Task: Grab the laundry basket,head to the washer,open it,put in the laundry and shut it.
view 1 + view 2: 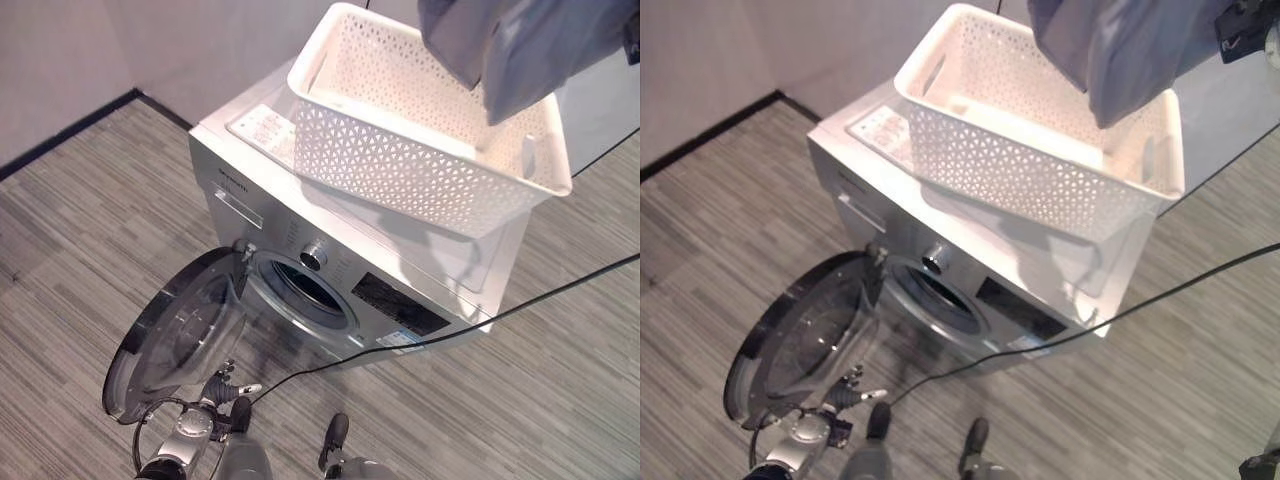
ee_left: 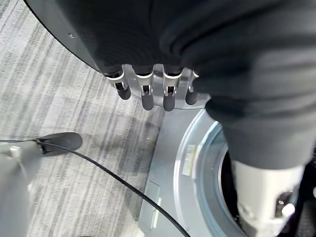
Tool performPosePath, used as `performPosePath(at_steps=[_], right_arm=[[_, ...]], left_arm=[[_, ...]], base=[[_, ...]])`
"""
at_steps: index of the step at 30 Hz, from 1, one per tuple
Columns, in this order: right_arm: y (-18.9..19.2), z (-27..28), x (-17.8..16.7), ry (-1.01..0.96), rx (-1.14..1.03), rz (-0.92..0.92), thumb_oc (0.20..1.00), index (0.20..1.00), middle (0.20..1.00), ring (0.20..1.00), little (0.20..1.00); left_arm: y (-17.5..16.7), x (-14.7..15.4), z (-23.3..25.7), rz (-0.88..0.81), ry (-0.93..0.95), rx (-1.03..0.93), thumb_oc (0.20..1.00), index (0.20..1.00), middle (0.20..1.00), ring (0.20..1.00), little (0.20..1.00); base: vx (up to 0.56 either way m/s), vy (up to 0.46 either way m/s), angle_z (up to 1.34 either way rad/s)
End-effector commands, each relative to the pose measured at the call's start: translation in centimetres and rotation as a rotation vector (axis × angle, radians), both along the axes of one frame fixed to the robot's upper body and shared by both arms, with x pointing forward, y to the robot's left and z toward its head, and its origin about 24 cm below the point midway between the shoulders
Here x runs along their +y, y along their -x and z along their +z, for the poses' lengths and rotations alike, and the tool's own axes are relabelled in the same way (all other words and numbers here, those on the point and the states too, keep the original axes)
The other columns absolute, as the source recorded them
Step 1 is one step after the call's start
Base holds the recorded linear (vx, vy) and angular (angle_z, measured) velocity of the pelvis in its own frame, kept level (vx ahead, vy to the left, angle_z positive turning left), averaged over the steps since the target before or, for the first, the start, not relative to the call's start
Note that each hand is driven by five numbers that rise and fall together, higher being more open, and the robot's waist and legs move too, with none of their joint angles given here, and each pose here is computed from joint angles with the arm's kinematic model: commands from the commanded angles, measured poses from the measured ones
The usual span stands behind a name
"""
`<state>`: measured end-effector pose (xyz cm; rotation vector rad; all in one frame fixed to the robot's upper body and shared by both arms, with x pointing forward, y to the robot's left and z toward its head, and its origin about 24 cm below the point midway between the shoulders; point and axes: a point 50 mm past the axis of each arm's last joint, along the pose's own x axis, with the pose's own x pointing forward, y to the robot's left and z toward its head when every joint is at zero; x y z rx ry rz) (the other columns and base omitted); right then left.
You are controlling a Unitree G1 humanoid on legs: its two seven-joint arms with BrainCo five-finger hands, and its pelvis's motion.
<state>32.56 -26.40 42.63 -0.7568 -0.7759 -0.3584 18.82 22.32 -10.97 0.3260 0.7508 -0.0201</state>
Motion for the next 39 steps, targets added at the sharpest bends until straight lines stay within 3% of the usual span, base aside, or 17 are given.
performPosePath(at_steps=[1,5,7,11,21,29,31,36,39], right_arm=[[3.5,3.7,-1.3,-0.046,-0.291,-0.115,0.2,0.2,0.2,0.2,0.2],[5.8,3.9,-2.4,-0.028,-0.439,-0.235,0.2,0.2,0.2,0.2,0.2],[8.0,3.9,-3.5,0.057,-0.53,-0.382,0.2,0.2,0.2,0.2,0.2],[10.0,2.5,-5.0,0.141,-0.581,-0.529,0.2,0.2,0.2,0.2,0.2],[14.6,-6.9,-6.2,0.241,-0.613,-0.709,0.2,0.2,0.2,0.2,0.2],[14.7,-17.6,-6.7,0.1,-0.233,-0.657,0.2,0.2,0.2,0.2,0.2],[14.8,-25.1,-6.4,-0.088,0.093,-0.557,0.2,0.2,0.2,0.2,0.2],[14.8,-29.0,-5.1,-0.191,0.273,-0.457,0.2,0.2,0.2,0.2,0.2],[13.8,-34.0,-3.1,-0.271,0.525,-0.323,0.2,0.2,0.2,0.2,0.2]], left_arm=[[-1.6,-0.4,0.7,-0.06,-0.041,-0.041,1.0,1.0,1.0,1.0,1.0],[-1.9,-1.0,1.1,-0.091,-0.044,-0.06,1.0,1.0,1.0,1.0,1.0],[-2.1,-1.4,1.2,-0.1,-0.036,-0.072,1.0,1.0,1.0,1.0,1.0],[-2.0,-1.7,1.3,-0.106,-0.033,-0.083,1.0,1.0,1.0,1.0,1.0],[-0.6,-2.0,0.4,-0.091,-0.03,-0.041,1.0,1.0,1.0,1.0,1.0],[0.4,-1.2,0.1,-0.042,-0.03,-0.028,1.0,1.0,1.0,1.0,1.0],[0.7,-1.3,0.4,-0.032,-0.001,-0.059,1.0,1.0,1.0,1.0,1.0],[0.8,-1.2,0.8,-0.012,0.02,-0.085,1.0,1.0,1.0,1.0,1.0],[-0.1,-1.8,2.2,-0.041,0.05,-0.173,1.0,1.0,1.0,1.0,1.0]], base=[[0.0,0.0,0.0],[0.02,0.02,-0.07],[0.03,0.031,-0.13],[0.0,0.006,-0.03],[0.01,0.011,-0.16],[0.0,0.007,-0.24],[-0.02,-0.01,-0.36],[-0.03,-0.004,-0.14],[-0.03,-0.006,-0.08]])
